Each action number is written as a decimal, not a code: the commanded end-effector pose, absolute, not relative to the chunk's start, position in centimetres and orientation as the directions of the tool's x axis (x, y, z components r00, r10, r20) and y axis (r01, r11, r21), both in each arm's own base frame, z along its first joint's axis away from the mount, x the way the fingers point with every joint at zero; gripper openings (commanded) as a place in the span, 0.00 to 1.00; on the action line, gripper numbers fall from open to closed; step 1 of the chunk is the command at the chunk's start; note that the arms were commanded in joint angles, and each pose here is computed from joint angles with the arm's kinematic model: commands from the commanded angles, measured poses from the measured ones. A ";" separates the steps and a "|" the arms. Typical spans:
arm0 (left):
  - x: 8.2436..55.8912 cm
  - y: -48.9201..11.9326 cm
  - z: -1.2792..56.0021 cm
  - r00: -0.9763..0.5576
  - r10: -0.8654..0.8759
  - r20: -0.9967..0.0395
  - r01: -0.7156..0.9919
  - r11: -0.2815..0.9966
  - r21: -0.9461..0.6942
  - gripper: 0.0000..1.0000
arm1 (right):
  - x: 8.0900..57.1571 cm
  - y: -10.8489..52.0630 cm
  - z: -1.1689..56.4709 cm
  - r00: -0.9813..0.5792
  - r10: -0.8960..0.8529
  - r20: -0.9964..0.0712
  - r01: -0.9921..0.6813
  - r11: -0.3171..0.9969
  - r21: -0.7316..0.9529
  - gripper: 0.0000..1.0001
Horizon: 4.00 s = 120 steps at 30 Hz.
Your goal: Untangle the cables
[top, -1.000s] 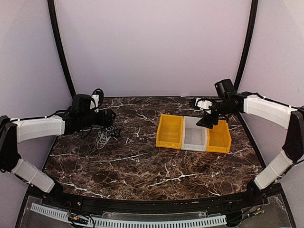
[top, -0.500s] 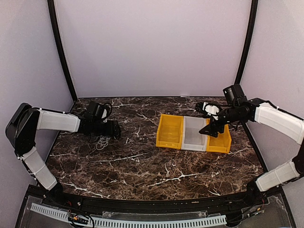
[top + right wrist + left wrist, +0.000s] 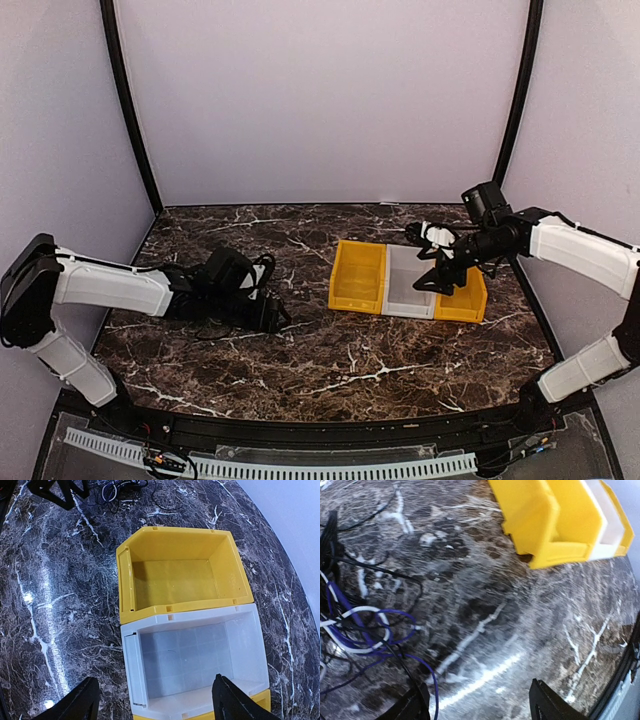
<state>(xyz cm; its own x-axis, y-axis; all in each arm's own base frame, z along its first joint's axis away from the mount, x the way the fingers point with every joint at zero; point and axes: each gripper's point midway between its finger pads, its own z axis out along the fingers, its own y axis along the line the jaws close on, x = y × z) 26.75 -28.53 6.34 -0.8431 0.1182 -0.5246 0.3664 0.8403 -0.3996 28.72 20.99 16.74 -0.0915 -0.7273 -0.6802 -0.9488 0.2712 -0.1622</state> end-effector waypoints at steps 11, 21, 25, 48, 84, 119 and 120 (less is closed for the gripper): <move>24.4 -27.0 17.6 -0.739 0.088 -0.668 0.396 0.858 -0.326 0.87 | 27.7 24.8 17.8 -0.029 -0.721 -0.692 -0.977 0.167 -0.133 0.78; 30.3 -21.0 18.6 -0.709 -0.064 -0.703 0.169 0.951 -0.257 0.88 | 29.4 31.2 20.4 -0.012 -0.651 -0.759 -0.985 0.138 -0.103 0.61; 31.4 -20.2 19.0 -0.673 -0.128 -0.728 0.134 0.948 -0.290 0.88 | 30.9 36.0 20.2 -0.039 -0.629 -0.776 -0.992 0.114 -0.043 0.41; 30.3 -18.9 18.0 -0.658 -0.248 -0.711 0.093 0.910 -0.404 0.83 | 33.7 49.1 9.0 -0.212 -0.707 -0.675 -0.975 0.108 0.193 0.44; 27.3 -22.0 20.8 -0.430 -0.138 -0.892 0.516 0.773 -0.368 0.82 | 23.2 48.8 22.2 -0.018 -0.630 -0.777 -0.988 -0.110 0.112 0.00; 25.2 -28.3 23.0 0.015 0.377 -0.926 0.825 0.518 0.224 0.46 | 22.5 48.1 25.3 0.044 -0.596 -0.802 -0.990 -0.131 0.042 0.00; 25.3 -28.3 23.0 0.019 0.380 -0.925 0.822 0.520 0.231 0.45 | 22.6 48.1 25.2 0.042 -0.596 -0.802 -0.991 -0.129 0.045 0.00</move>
<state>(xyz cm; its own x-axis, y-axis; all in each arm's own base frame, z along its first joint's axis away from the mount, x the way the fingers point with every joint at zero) 25.00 -27.99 22.18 -0.0296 0.3579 -0.9333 0.8263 0.5342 0.1786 23.07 48.11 23.66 0.0159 -0.6236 -0.7816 -0.9908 -0.1148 0.0715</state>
